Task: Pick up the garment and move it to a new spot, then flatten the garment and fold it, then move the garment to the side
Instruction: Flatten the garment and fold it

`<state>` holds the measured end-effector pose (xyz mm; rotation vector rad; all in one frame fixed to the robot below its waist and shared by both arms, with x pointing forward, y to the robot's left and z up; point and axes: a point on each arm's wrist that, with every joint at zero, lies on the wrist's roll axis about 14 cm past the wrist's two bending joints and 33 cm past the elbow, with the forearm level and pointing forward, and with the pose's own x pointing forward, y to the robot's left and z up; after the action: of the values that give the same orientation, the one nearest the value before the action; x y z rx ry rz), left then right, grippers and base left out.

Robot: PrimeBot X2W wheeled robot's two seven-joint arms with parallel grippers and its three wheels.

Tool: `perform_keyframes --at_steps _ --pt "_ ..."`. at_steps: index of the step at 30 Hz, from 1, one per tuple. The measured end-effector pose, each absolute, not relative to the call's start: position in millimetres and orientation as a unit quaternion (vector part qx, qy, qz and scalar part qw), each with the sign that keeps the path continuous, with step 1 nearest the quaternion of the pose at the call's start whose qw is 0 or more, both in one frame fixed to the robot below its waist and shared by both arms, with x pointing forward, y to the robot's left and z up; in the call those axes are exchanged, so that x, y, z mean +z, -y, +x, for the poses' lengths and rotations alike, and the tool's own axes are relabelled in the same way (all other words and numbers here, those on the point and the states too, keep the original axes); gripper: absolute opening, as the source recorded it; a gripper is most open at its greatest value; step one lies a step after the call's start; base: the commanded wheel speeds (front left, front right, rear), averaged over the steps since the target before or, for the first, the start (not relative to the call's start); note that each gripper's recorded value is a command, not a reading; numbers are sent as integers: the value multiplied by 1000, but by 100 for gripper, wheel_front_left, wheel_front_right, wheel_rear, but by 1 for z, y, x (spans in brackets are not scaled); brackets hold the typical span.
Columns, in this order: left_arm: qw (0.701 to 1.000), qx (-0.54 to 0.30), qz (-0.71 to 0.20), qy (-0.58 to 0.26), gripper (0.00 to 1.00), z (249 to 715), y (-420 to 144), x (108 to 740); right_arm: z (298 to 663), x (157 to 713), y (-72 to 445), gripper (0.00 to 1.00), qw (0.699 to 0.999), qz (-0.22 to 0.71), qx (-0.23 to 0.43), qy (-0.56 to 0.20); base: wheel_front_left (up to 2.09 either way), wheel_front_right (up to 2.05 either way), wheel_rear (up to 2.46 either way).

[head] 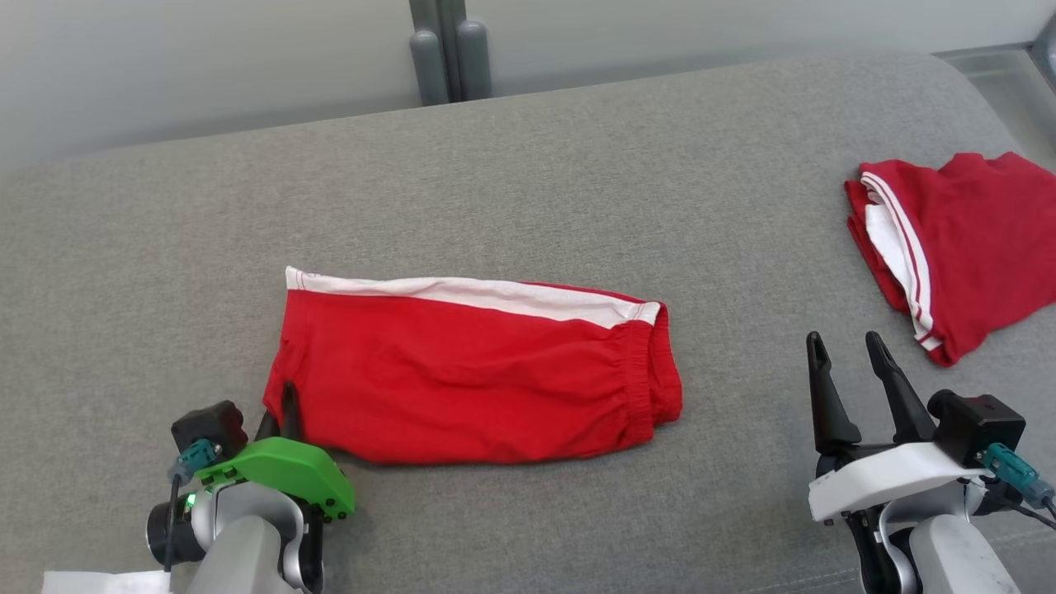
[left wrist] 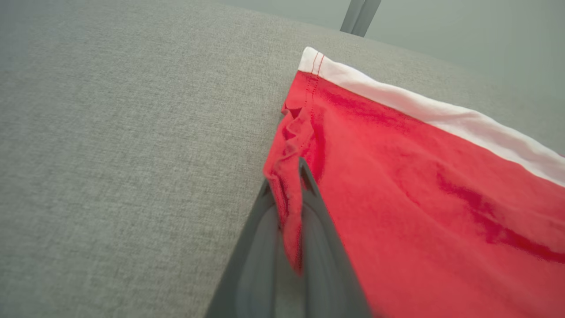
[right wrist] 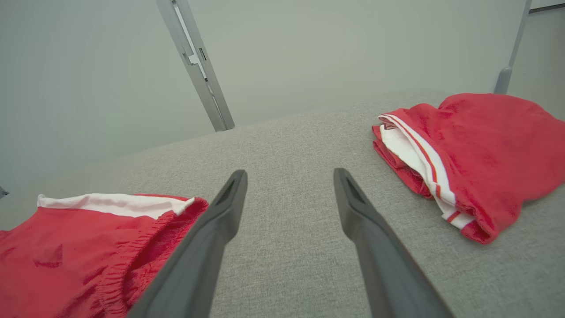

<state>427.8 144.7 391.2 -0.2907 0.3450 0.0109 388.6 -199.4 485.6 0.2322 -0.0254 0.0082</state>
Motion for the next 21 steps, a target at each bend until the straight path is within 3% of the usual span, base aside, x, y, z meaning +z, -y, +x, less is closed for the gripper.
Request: perform_keyframes --at_steps 5,6,7,8,9,21 --pt "975 26 -144 -165 0 410 -156 394 397 488 173 100 992 118 44 13 0 0 0" --pt "976 30 -144 -163 10 407 -158 394 399 488 169 100 992 117 51 12 0 0 0" --pt "976 32 -145 -161 10 406 -159 395 401 488 165 100 991 117 57 11 0 0 0" --pt "976 33 -146 -159 45 405 -159 396 403 488 161 100 991 117 63 11 0 0 0" --pt "977 33 -145 -155 100 405 -159 398 405 489 156 100 990 118 70 12 0 0 0" --pt "985 46 -119 -112 100 401 -175 422 434 463 86 100 980 116 157 -37 0 0 0"
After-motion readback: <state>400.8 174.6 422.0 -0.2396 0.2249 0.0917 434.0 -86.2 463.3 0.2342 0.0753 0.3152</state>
